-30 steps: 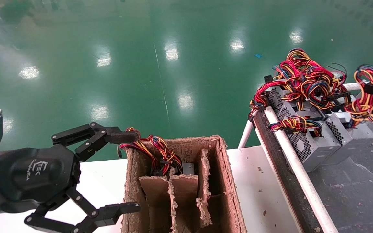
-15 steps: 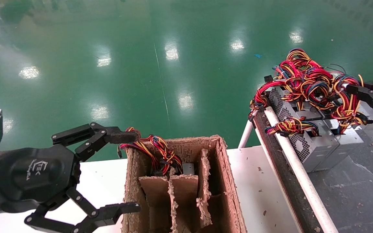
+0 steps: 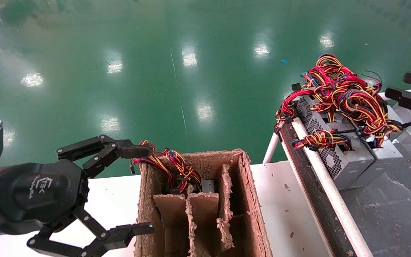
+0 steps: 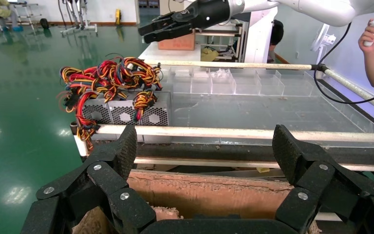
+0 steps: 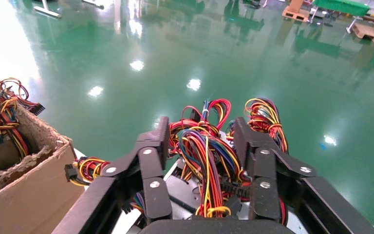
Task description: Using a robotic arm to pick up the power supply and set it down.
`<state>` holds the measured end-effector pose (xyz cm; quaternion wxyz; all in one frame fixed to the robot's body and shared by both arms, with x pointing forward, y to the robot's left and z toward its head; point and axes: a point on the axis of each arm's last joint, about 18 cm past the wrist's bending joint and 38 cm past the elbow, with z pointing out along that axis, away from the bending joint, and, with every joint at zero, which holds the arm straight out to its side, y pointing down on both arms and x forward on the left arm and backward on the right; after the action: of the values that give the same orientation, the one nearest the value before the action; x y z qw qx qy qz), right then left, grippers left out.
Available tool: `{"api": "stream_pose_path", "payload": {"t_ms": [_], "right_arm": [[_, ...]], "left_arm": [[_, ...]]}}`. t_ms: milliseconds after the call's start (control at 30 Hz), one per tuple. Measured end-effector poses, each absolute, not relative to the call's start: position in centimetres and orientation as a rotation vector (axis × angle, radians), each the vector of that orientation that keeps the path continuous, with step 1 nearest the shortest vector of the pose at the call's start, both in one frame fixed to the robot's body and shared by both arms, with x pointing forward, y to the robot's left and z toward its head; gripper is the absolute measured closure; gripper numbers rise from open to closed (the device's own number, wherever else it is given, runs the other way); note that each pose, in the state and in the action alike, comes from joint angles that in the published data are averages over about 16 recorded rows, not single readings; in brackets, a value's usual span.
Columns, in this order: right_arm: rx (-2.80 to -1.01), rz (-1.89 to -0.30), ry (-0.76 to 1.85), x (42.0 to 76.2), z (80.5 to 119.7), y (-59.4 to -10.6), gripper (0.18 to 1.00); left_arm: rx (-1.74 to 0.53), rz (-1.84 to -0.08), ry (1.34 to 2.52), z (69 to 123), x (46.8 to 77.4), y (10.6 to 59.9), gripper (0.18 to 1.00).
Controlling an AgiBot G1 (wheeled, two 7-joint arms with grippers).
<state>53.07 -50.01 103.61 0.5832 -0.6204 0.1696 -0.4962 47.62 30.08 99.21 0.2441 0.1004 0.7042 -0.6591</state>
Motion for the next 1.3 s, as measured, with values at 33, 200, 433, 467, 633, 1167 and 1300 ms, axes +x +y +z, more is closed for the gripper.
{"api": "stream_pose_path", "payload": {"t_ms": [33, 200, 433, 467, 633, 1167, 1300], "right_arm": [[-1.448, -1.155, 0.386, 53.0, 103.7, -49.8, 0.713], [-1.459, -1.131, 0.336, 52.8, 103.7, -48.7, 0.602], [-1.483, -1.071, 0.264, 52.8, 103.5, -46.2, 0.44], [-1.486, -1.061, 0.254, 52.7, 103.4, -45.9, 0.424], [-1.503, -1.013, 0.201, 52.6, 103.1, -44.0, 0.325], [-1.549, -0.849, 0.036, 51.4, 101.9, -38.4, 0.188], [-1.558, -0.806, -0.005, 51.0, 101.5, -37.1, 0.18]], "left_arm": [[0.274, -1.8, 1.923, 99.2, 47.6, 30.1, 0.184], [0.274, -1.8, 1.923, 99.2, 47.6, 30.1, 0.184], [0.274, -1.8, 1.923, 99.2, 47.6, 30.1, 0.184], [0.274, -1.8, 1.923, 99.2, 47.6, 30.1, 0.184], [0.274, -1.8, 1.923, 99.2, 47.6, 30.1, 0.184], [0.274, -1.8, 1.923, 99.2, 47.6, 30.1, 0.184], [0.274, -1.8, 1.923, 99.2, 47.6, 30.1, 0.184]]}}
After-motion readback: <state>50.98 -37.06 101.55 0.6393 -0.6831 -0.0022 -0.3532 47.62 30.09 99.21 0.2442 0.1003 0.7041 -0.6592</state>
